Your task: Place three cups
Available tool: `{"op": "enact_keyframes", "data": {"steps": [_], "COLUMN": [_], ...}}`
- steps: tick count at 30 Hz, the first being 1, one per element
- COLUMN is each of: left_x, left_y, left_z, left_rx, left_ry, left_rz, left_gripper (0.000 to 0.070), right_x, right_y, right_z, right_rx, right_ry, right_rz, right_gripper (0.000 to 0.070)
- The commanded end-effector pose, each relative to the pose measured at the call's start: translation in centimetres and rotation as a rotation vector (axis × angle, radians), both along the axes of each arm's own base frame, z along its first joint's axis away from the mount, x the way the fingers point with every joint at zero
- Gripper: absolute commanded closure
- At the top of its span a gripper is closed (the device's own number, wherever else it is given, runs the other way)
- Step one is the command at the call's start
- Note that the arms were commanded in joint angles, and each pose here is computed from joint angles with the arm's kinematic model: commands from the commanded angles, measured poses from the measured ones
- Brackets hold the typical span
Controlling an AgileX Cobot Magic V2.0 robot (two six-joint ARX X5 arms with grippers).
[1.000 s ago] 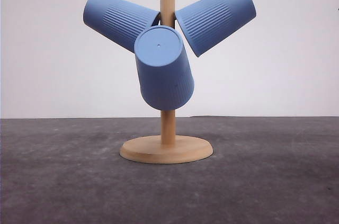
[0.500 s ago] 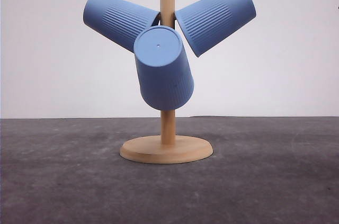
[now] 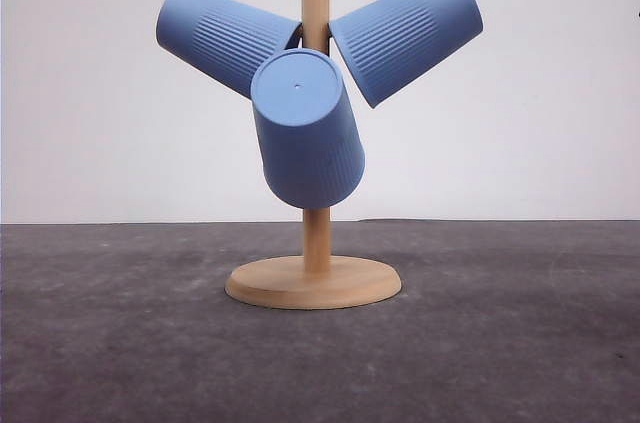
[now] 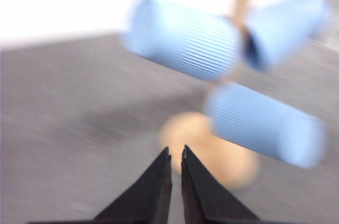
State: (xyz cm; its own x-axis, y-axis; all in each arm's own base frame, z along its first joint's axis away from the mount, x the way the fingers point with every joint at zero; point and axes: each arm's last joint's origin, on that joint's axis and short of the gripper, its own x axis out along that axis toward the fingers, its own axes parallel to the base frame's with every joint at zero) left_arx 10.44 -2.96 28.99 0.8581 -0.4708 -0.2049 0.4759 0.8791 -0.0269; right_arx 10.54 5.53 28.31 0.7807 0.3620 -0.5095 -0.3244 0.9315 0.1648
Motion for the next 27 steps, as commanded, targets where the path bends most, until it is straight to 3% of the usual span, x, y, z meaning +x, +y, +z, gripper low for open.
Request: {"op": "enact_keyframes", "data": {"steps": [1,6,18,27], "left_x": [0.0,-0.6,-0.9,-0.8], "left_y": [0.4,1.4,1.9,2.5], "left_z": [-0.7,-4.2,-11.2,-12.5], "left_rx": [0.064,0.076,0.038,0.031], "left_ry": [-0.087,-0.167,-0.210,-0.213], "left_rz": [0.083,0.251,0.306,0.380], "left_gripper": [0.0678,0.0678,0.0678,0.0678], "right_x": [0.1,0.1,0.1,0.1], "right_y": [0.1,0.1,0.1,0.1], "right_z": [0.2,0.2,0.2,0.2], "right_rx": [0.000,0.000,0.000,0.000], "right_ry": [-0.014,-0.014,-0.014,-0.014], "right_rz": [0.009,0.009,0.009,0.009], "right_gripper": [0.0696,0.0696,0.0696,0.0696]}}
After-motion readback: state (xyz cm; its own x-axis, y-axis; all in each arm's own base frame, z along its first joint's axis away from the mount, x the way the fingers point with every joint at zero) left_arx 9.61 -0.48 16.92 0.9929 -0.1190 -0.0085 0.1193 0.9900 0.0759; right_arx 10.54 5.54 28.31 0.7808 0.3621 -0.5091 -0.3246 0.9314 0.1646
